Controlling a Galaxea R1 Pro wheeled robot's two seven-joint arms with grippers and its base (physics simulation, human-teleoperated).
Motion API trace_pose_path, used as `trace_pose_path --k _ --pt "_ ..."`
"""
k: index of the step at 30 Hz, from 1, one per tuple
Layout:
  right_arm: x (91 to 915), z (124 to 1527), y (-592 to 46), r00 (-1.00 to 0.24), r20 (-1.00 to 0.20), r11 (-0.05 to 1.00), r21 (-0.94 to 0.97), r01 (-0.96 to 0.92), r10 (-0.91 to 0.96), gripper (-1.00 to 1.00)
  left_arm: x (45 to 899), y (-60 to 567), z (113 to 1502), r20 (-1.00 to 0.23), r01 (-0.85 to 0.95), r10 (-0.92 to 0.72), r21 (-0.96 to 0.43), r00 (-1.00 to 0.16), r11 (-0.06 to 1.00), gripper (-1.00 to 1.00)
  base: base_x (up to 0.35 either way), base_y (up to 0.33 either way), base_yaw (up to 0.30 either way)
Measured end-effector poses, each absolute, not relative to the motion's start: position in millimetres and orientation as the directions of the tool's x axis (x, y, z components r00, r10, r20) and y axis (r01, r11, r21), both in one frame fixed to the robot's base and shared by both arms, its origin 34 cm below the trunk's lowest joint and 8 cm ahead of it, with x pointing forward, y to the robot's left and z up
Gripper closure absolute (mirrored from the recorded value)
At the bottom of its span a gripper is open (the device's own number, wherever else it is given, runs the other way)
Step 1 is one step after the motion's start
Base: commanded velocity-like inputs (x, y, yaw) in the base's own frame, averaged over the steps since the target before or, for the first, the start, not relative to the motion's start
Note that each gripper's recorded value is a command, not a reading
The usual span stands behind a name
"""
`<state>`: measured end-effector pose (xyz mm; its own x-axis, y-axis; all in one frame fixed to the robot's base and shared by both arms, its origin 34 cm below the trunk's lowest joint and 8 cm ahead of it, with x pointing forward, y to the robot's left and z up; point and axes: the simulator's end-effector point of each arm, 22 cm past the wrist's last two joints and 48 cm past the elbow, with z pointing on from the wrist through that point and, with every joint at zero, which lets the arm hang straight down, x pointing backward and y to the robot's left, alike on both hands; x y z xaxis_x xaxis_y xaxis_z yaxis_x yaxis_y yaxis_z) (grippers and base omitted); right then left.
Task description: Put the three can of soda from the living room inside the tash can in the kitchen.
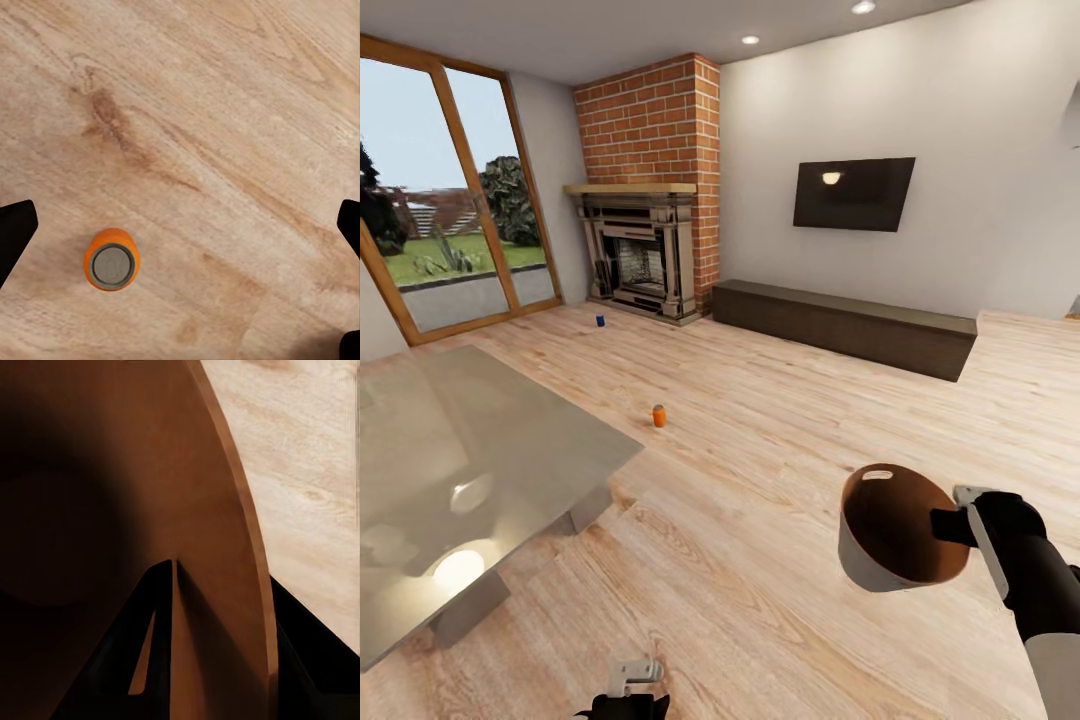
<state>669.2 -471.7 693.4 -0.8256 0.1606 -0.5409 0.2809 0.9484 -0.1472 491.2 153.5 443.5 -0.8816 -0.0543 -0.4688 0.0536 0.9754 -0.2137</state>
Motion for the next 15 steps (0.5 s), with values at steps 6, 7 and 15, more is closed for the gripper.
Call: trace_pose_path --k 6,7,15 --pt "672.7 710.5 -499.0 -0.782 -0.573 0.924 -0.109 0.368 0.244 1.0 491.1 152.9 443.6 -0.469 0.054 -0.055 -0.217 -0.882 0.975 -1.0 -0.001 0.0 0.0" --pt "671.7 709.5 -500.7 -0.783 -0.571 0.922 -0.108 0.372 0.249 1.0 491.1 152.9 443.6 -0.468 0.054 -0.056 -0.217 -0.882 0.975 -1.0 0.0 0.0 0.0" --pt "667.0 693.3 -495.1 -0.809 -0.534 0.926 -0.119 0.359 0.245 1.0 491.4 152.6 443.8 -0.47 0.055 -0.056 -0.218 -0.881 0.974 -1.0 0.0 0.0 0.0"
